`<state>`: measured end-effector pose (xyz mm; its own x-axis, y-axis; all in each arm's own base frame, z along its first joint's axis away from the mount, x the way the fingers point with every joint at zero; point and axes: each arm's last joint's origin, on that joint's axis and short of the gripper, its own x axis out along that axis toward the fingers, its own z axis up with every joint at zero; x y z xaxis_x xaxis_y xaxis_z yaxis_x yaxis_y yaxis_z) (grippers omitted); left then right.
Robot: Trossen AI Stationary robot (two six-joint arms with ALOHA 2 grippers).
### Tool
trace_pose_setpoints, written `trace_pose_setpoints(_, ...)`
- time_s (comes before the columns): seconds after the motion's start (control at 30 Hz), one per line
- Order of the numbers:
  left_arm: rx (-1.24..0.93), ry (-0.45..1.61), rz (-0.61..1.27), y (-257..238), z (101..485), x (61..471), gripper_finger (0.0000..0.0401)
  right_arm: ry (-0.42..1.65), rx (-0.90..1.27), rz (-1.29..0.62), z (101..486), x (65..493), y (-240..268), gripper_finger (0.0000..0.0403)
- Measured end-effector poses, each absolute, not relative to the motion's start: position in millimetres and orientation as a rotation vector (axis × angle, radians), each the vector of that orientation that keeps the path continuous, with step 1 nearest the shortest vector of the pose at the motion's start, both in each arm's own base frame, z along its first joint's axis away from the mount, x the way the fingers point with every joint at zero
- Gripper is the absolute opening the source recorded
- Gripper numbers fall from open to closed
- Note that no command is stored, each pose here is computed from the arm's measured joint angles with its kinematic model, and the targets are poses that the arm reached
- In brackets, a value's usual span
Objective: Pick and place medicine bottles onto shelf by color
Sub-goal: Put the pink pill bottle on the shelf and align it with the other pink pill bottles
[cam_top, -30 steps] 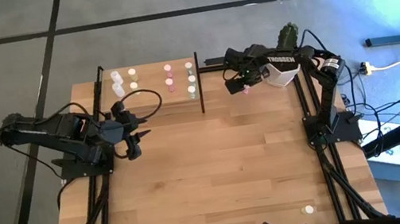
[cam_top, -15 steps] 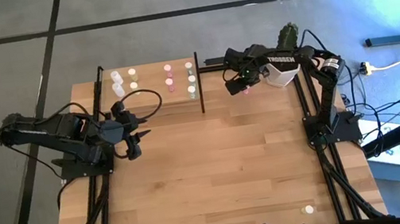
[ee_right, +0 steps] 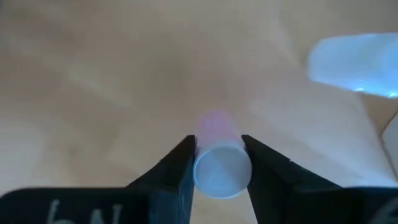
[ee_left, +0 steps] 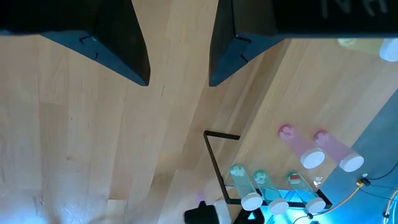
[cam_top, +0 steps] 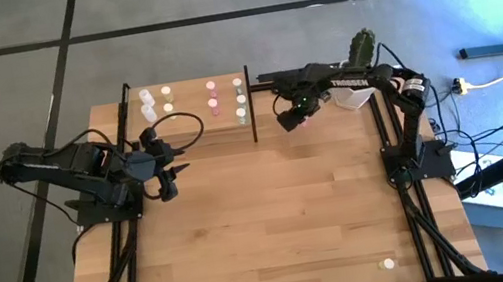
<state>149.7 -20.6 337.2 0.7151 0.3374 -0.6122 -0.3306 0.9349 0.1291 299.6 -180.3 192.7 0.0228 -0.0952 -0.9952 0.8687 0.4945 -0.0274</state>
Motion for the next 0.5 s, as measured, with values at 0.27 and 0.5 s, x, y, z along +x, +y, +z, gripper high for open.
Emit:
trace_pose_setpoints(0.27,0.011,0.68,0.37,-20.6,337.2,149.8,0.0157,1.378,0.61,-0.737,229.0,332.5,-130.9,0.0119)
trace_pose_setpoints(0.5,0.011,0.68,0.369,-20.6,337.2,149.7,0.0157,1.427,0.487,-0.52,246.7,352.5,-68.0,0.0119)
